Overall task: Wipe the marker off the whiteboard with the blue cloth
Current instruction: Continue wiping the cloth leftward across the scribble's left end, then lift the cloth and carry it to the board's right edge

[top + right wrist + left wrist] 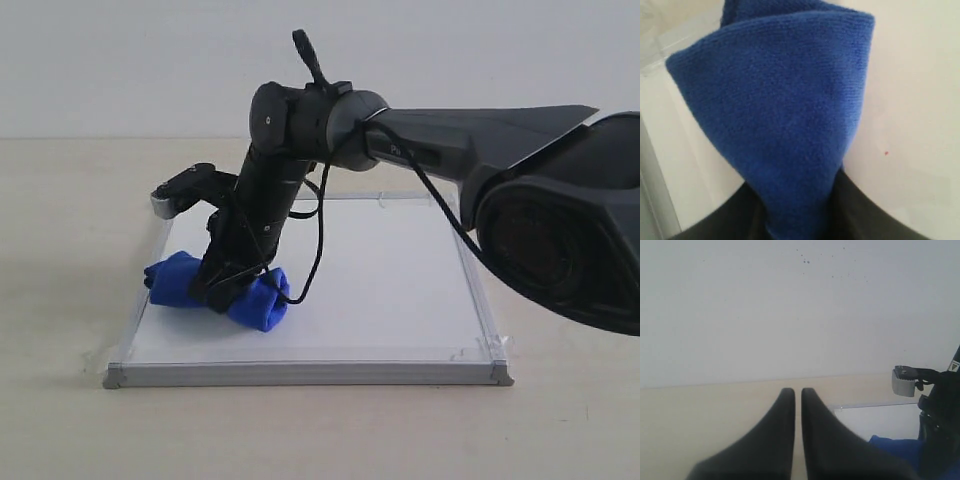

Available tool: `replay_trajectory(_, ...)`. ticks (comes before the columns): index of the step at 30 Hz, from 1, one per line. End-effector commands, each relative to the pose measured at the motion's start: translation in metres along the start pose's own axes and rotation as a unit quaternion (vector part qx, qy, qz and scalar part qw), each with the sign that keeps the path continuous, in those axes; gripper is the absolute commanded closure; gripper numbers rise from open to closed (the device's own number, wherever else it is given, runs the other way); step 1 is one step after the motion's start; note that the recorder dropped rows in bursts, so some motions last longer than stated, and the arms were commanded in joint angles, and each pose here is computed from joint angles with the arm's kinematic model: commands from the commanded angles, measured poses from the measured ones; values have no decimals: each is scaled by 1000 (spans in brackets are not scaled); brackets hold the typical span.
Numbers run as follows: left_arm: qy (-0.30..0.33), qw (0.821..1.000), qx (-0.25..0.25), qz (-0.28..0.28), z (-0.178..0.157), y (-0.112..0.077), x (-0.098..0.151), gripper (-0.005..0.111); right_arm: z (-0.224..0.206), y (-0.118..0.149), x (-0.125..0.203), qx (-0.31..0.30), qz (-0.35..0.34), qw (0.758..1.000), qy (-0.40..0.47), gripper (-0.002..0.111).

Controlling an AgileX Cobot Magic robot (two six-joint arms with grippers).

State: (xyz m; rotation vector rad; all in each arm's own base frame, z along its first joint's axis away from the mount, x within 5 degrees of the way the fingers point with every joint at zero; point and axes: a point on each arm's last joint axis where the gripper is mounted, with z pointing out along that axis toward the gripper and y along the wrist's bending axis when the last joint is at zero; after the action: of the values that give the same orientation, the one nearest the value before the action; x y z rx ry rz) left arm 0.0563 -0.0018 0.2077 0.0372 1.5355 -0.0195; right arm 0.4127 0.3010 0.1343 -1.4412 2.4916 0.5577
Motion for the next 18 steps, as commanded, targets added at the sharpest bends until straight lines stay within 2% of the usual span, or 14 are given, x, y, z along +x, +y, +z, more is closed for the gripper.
replay_trajectory(1,-1,1000,1,-6,0,0,-1,102,5,-21,16,102,39,991,71,108)
replay_trajectory(4,-1,1000,1,-6,0,0,-1,102,-9,-48,30,267,87,951,132,108)
replay_trajectory(6,-1,1000,1,-6,0,0,-1,102,-22,-58,35,336,107,924,149,108)
replay_trajectory(9,-1,1000,1,-6,0,0,-1,102,-42,-61,34,355,132,916,133,108)
replay_trajectory(13,-1,1000,1,-6,0,0,-1,102,-71,-58,30,335,164,923,98,108)
replay_trajectory(18,-1,1000,1,-6,0,0,-1,102,-109,-51,43,326,195,923,70,108)
